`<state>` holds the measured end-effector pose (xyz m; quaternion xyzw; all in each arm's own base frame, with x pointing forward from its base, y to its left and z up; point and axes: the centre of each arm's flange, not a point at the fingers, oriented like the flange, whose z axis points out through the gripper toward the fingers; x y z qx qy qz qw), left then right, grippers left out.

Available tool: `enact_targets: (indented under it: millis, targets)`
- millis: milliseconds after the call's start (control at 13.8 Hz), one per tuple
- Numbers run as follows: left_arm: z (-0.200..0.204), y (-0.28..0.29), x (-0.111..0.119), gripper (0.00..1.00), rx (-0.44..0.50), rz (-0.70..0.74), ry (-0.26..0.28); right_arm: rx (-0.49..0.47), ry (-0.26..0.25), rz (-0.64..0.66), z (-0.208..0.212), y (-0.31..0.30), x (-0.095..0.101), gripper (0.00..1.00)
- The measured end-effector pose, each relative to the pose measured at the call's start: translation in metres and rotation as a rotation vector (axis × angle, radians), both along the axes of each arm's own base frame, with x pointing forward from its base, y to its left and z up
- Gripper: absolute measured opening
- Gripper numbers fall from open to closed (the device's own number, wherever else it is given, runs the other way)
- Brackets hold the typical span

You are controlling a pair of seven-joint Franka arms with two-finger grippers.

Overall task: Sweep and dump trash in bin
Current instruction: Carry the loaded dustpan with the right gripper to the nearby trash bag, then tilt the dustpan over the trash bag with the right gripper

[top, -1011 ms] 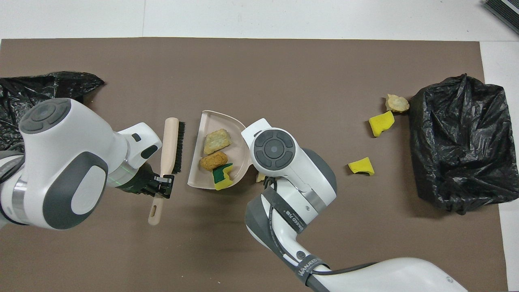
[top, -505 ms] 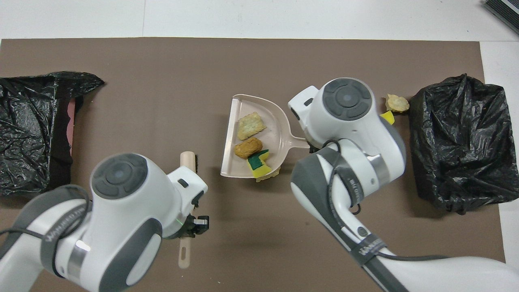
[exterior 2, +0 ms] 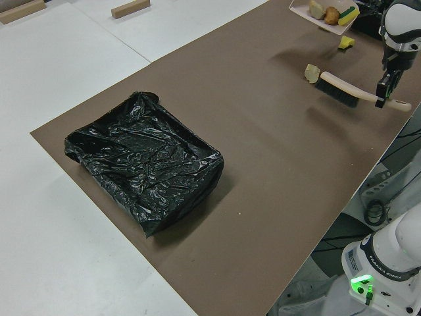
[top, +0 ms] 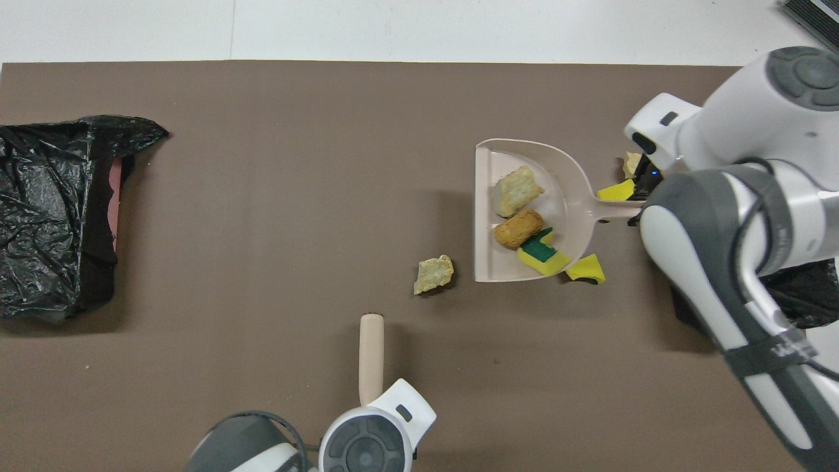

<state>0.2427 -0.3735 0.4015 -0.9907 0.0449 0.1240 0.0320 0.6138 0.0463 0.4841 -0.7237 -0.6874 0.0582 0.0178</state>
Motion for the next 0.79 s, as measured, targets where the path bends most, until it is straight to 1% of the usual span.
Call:
enact_targets:
  millis: [144,289,433,650,794]
  targets:
    - [-0.018,-0.016,-0.026,0.26,-0.039,0.015,0.007,0.012,-0.004,0.028,0.006,-0.06,0.003,0.32]
    - [-0.031,-0.028,-0.047,0.26,-0.051,0.07,-0.015,0.019,-0.009,0.051,0.012,-0.108,0.001,0.32]
    - [-0.038,-0.036,-0.064,0.26,-0.042,0.095,-0.031,-0.004,-0.013,0.084,0.022,-0.148,-0.006,0.32]
    - [-0.04,-0.039,-0.07,0.26,-0.044,0.096,-0.038,-0.108,-0.008,0.127,0.044,-0.204,-0.024,0.32]
    - [-0.043,-0.038,-0.07,0.26,-0.042,0.097,-0.033,-0.232,0.024,0.172,0.057,-0.233,-0.034,0.32]
